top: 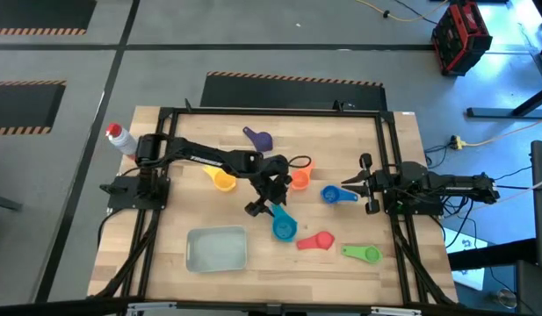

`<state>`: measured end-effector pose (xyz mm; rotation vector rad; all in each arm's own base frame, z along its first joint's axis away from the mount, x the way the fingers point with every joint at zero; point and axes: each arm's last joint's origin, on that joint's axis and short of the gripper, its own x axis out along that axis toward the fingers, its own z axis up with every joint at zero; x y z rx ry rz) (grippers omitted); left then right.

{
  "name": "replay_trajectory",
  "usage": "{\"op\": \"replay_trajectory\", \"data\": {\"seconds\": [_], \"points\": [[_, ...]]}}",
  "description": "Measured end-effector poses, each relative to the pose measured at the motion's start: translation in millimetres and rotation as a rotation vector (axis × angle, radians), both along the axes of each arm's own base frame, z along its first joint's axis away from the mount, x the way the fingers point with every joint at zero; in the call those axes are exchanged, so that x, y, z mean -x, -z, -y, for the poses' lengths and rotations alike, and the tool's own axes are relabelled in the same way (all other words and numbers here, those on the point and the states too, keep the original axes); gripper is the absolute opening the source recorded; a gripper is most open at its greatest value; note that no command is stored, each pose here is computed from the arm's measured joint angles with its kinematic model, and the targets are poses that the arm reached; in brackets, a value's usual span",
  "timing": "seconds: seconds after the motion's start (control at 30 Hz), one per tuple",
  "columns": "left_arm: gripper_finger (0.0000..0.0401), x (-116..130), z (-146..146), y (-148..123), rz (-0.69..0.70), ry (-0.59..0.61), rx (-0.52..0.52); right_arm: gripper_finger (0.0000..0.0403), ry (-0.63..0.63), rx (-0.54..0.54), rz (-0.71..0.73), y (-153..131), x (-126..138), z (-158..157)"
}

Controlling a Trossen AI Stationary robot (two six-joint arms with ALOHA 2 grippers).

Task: Nest measuring cups in basket
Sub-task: Put the light blue measuring cup into the gray bin

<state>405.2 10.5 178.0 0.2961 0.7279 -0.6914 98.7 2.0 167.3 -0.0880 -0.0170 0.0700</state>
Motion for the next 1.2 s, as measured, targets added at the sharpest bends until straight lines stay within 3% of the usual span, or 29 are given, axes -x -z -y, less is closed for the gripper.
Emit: {"op": "replay_trajectory", "data": {"seconds": [0.27, 0.7, 1.07, 1.2], "points": [[0.0267, -1.7, 8.6, 23.4, -0.056, 0.009, -0.134, 0.0053, 0.0, 0.0, 0.0, 0.0, 0.0, 0.0], [0.0267, -1.8, 16.3, 28.6, -0.084, -0.013, -0.172, 0.0053, 0.0, -0.002, 0.0, 0.0, 0.0, 0.0], [0.0267, 4.3, 16.1, -3.2, -0.086, -0.158, -0.075, 0.0053, 0.0, -0.001, 0.0, -0.1, 0.0, 0.0], [0.0267, 3.8, 16.7, -19.3, -0.075, -0.243, 0.054, 0.0053, 0.0, 0.0, 0.0, -0.1, 0.0, 0.0]]}}
